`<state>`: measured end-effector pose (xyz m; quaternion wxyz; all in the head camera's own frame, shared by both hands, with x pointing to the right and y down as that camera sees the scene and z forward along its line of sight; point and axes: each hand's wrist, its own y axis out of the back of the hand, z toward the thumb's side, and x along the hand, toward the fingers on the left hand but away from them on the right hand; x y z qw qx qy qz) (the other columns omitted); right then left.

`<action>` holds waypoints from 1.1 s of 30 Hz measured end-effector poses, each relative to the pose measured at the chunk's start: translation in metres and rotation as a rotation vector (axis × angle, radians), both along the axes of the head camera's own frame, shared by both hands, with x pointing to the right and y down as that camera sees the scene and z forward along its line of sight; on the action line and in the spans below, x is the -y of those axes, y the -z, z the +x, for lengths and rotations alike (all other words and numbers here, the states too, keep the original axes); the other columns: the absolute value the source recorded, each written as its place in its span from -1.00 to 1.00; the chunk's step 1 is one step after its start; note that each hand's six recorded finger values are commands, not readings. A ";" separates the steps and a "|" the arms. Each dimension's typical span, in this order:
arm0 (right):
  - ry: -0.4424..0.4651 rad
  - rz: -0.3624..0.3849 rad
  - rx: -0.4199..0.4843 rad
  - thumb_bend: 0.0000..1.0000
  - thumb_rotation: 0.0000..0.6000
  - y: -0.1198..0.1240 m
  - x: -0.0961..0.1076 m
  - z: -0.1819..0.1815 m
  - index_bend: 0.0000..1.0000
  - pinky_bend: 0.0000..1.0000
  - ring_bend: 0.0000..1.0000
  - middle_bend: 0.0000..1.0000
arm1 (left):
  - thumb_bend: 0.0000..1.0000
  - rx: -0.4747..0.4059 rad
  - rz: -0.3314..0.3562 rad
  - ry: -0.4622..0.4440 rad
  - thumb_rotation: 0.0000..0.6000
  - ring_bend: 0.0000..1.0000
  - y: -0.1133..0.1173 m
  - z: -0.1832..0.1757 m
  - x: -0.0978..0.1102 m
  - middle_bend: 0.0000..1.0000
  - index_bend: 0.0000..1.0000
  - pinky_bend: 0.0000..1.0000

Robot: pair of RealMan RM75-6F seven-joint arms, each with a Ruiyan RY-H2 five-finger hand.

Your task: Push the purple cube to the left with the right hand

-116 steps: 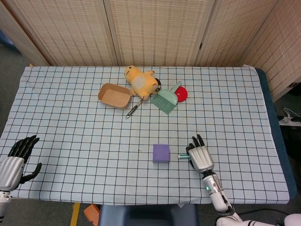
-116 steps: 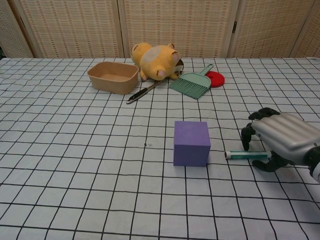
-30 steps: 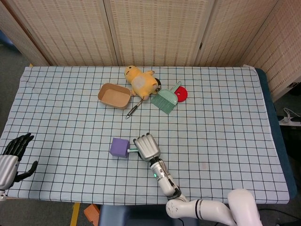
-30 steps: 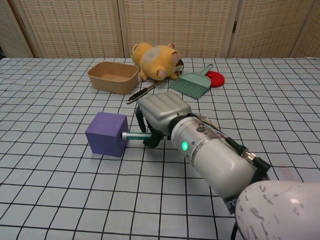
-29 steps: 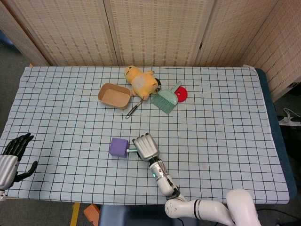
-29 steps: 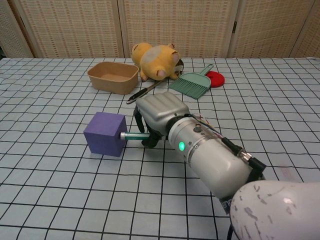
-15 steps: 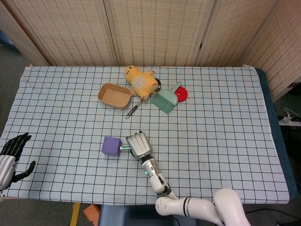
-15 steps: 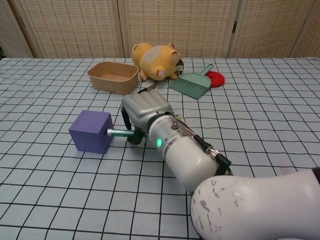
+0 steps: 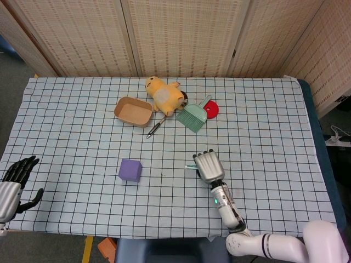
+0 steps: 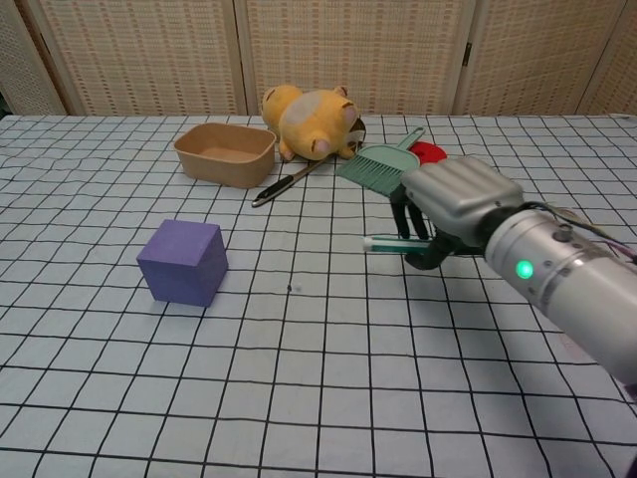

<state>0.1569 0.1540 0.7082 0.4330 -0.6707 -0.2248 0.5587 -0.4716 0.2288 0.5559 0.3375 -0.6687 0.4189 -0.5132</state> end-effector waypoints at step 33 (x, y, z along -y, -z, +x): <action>-0.192 0.202 0.006 -0.61 1.00 0.096 -0.064 0.206 -1.00 -1.00 -1.00 -1.00 | -0.14 0.189 -0.064 0.037 1.00 -1.00 -0.013 -0.003 -0.006 -1.00 -1.00 -0.85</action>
